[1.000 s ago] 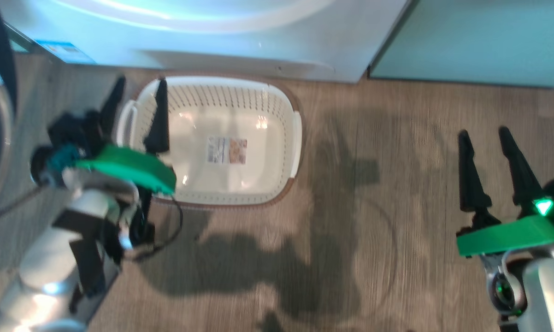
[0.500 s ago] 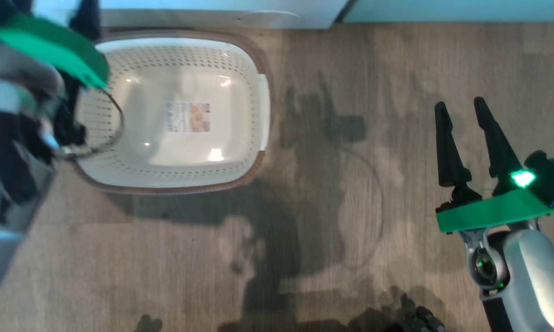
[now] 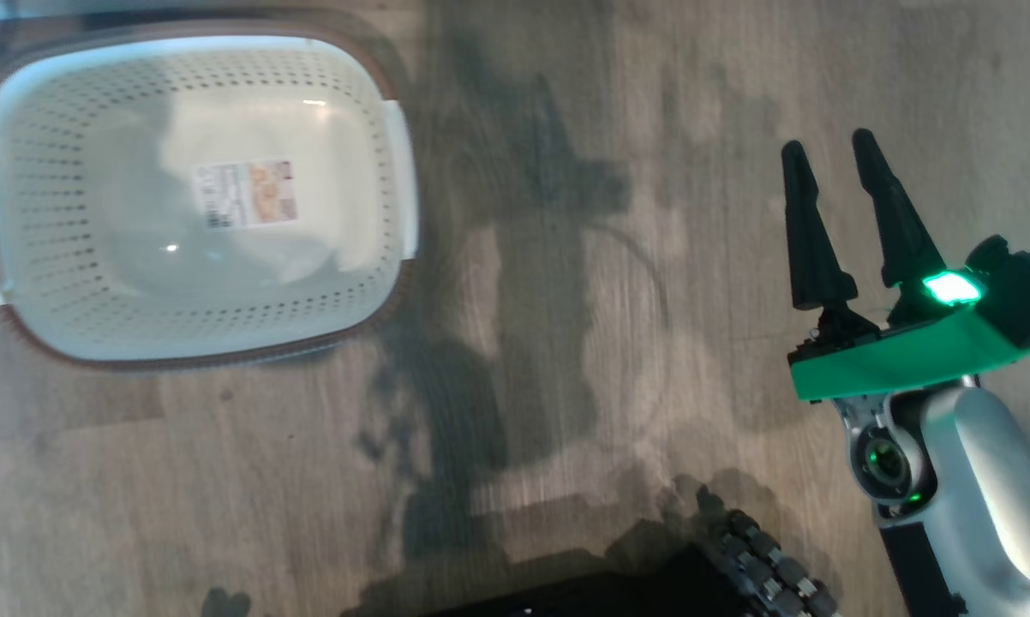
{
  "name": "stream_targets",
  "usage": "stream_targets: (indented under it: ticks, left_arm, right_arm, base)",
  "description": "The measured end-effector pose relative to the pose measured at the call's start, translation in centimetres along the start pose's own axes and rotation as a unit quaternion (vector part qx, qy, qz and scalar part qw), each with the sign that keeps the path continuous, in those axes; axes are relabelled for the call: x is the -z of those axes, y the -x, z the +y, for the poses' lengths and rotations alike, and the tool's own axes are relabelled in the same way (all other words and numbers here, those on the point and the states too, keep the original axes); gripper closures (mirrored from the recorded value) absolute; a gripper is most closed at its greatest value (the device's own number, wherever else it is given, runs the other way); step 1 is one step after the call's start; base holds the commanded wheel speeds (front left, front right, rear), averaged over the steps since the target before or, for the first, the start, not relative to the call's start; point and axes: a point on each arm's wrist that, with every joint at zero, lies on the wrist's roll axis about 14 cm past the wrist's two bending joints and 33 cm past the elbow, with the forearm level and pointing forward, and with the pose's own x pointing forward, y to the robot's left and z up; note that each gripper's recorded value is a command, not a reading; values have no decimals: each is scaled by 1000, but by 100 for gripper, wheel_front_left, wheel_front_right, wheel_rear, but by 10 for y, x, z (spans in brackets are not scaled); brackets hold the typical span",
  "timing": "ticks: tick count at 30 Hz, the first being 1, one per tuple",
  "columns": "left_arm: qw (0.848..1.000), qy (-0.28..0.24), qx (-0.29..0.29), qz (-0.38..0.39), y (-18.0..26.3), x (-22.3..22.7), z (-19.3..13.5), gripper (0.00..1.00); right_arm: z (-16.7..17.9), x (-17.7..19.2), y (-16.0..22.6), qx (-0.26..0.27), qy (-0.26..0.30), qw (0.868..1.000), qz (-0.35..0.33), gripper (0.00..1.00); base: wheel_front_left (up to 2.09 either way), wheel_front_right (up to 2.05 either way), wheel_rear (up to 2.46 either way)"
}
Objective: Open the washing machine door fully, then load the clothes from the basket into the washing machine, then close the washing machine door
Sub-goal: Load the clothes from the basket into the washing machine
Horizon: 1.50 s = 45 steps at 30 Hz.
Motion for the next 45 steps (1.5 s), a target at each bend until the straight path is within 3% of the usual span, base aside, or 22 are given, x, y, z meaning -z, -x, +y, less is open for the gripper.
stream_targets:
  ticks: [19, 20, 22, 30, 45]
  left_arm:
    - [993, 9, -18, 115, -61, 46, 5, 0]
    - [993, 9, -18, 119, -61, 47, 5, 38]
    - [992, 10, -19, 125, -62, 46, 5, 99]
    - [993, 13, -17, 118, -65, 37, 6, 100]
    - [997, 13, -33, -67, -98, -19, 11, 100]
  right_arm:
    - [-21, 8, 8, 31, -13, 999, 16, 0]
    - [-21, 8, 8, 30, -14, 999, 17, 0]
    - [-19, 10, 8, 29, -15, 999, 19, 0]
    - [-16, 14, 5, 23, -18, 999, 23, 0]
    - [-22, 28, 7, 31, -27, 998, 43, 0]
  base:
    - [0, 0, 0]
    - [0, 0, 0]
    - [0, 0, 0]
    - [0, 0, 0]
    - [0, 0, 0]
